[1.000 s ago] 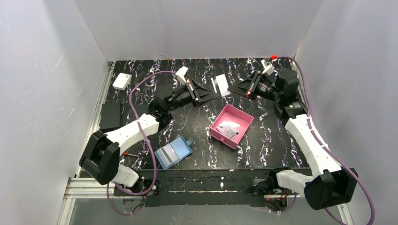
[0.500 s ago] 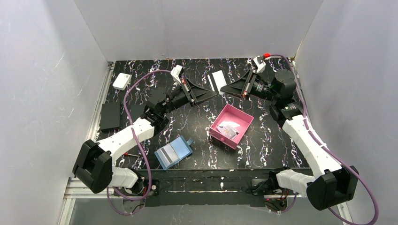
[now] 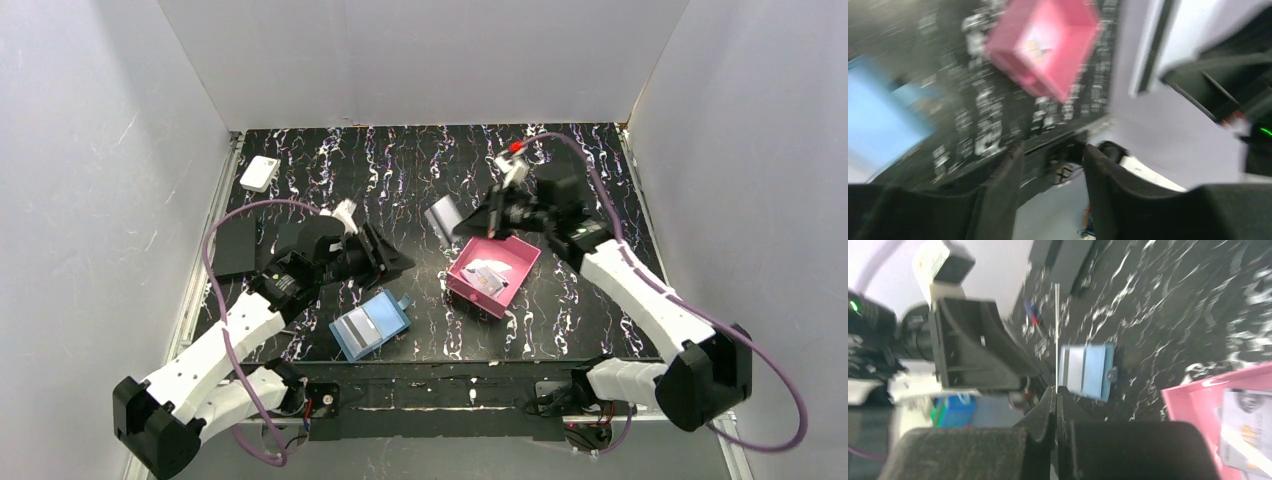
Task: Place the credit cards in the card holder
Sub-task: Insert the credit card into the card holder.
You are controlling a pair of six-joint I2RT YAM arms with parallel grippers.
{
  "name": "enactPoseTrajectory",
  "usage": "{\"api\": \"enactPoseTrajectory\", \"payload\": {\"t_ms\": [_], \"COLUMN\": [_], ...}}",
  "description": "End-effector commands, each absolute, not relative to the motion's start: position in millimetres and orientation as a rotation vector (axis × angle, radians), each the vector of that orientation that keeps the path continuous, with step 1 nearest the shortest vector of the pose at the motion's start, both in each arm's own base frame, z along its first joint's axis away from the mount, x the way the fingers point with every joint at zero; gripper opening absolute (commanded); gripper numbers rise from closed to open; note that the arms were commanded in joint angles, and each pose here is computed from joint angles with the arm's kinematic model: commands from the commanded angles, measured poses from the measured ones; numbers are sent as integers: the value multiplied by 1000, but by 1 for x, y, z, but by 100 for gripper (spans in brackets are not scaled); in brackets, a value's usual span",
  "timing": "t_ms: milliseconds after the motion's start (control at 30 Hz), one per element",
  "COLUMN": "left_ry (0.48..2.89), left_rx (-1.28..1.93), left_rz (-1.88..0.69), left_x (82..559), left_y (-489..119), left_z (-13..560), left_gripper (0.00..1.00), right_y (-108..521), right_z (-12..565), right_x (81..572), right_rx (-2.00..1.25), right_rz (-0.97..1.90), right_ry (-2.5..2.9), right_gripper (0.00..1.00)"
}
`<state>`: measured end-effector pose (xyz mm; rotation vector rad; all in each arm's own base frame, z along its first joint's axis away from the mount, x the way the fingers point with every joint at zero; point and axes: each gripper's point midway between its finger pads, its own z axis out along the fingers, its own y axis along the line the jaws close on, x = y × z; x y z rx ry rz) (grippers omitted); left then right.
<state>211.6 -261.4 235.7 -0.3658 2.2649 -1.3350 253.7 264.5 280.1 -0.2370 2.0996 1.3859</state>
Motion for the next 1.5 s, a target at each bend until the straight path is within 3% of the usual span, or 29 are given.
{"api": "enactPoseTrajectory", "payload": {"t_ms": [0,167,533,1467], "left_ry": [2695,2675,2791,2895], "left_rx": [-507,-578,-589,-642], "left_rz": [-628,-463,-321,-177], "left_x": [151,141,133,102], "left_y": [-164,-132,-119,-99], "left_z": [133,97,47,10], "left_gripper": [39,25,8,4], "right_y": [317,369,392,399], "right_z": [220,176,117,60], "right_x": [210,166,142,128], "right_rx": [-593,-760,-789,-809], "right_rz": [1302,1343,1512,1602], "right_ry": [2211,2295,2404,2483], "right_gripper": [1,1,1,1]}}
